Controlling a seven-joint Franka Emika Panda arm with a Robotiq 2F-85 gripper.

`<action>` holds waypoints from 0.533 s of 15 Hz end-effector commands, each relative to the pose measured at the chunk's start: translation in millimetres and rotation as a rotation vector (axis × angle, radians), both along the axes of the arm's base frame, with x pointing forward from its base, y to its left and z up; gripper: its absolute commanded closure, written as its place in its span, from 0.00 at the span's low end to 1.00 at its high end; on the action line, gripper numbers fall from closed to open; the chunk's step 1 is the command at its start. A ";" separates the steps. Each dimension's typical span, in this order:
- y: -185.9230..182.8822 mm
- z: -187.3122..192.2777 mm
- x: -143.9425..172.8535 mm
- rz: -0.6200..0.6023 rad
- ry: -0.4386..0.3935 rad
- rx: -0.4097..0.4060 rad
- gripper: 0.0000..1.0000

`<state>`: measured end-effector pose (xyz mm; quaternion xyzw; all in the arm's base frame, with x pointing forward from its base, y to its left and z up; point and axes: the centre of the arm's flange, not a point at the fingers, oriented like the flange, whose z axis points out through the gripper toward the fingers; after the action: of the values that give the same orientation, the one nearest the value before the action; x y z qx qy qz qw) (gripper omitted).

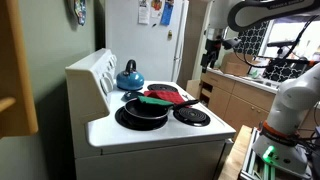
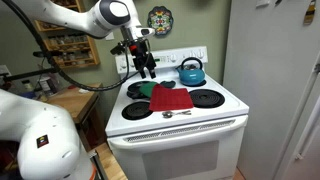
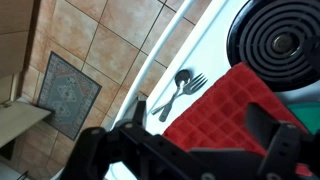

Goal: Pick up the cutlery and put them on the red cloth, fold the red cloth from left to right, fold the red cloth from right to left

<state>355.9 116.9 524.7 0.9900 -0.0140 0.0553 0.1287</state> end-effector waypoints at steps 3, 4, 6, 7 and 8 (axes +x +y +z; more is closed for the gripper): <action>0.0 0.2 0.0 0.000 0.000 0.000 0.00; -12.5 -8.4 5.1 -0.040 0.032 0.006 0.00; -45.5 -27.7 13.1 -0.148 0.062 0.047 0.00; -60.3 -38.2 16.0 -0.197 0.068 0.063 0.00; -76.5 -50.3 18.5 -0.242 0.072 0.083 0.00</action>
<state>365.3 81.2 507.3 0.9905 -0.0692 0.0262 0.1157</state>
